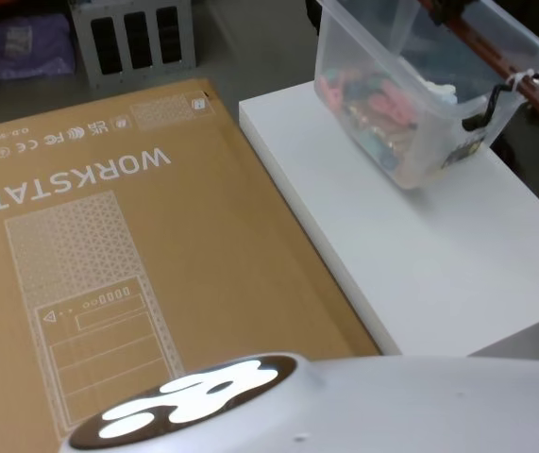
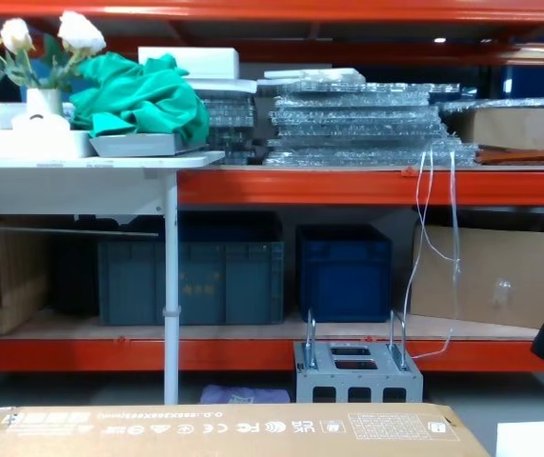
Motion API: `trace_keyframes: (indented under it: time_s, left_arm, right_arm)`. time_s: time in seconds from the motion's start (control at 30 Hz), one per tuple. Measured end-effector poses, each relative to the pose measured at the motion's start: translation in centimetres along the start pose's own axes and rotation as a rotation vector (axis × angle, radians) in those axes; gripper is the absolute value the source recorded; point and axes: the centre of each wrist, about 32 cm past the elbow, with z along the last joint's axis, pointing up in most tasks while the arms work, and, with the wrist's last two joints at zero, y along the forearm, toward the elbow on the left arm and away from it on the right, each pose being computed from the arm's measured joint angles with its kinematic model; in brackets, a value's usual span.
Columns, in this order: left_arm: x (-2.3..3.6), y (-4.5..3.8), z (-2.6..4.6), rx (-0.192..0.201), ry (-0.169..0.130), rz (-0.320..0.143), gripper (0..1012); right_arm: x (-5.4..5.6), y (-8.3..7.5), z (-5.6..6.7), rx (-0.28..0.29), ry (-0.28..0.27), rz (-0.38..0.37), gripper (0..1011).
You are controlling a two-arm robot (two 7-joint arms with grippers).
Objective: Use one hand to grasp the basket and place it at the designated location.
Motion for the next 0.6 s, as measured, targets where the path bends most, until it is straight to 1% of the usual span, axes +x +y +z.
trace_keyframes:
  time_s: [0.13, 0.27, 0.37, 0.5, 0.6]
  left_arm:
    - [0.0, 0.0, 0.0, 0.0, 0.0, 0.0, 0]
    - [0.0, 0.0, 0.0, 0.0, 0.0, 0.0, 0]
    - [0.0, 0.0, 0.0, 0.0, 0.0, 0.0, 0]
    - [0.0, 0.0, 0.01, 0.0, 0.0, 0.0, 0]
    - [0.0, 0.0, -0.01, 0.0, 0.0, 0.0, 0]
  right_arm:
    - [0.1, -1.0, 0.5, -0.004, -0.02, -0.018, 234]
    - [0.2, -2.0, 1.2, -0.008, -0.049, -0.035, 234]
    - [0.3, -2.2, 1.4, -0.01, -0.058, -0.038, 235]
    - [0.6, -2.8, 2.3, -0.016, -0.096, -0.043, 234]
    - [0.8, -3.0, 2.8, -0.018, -0.118, -0.043, 234]
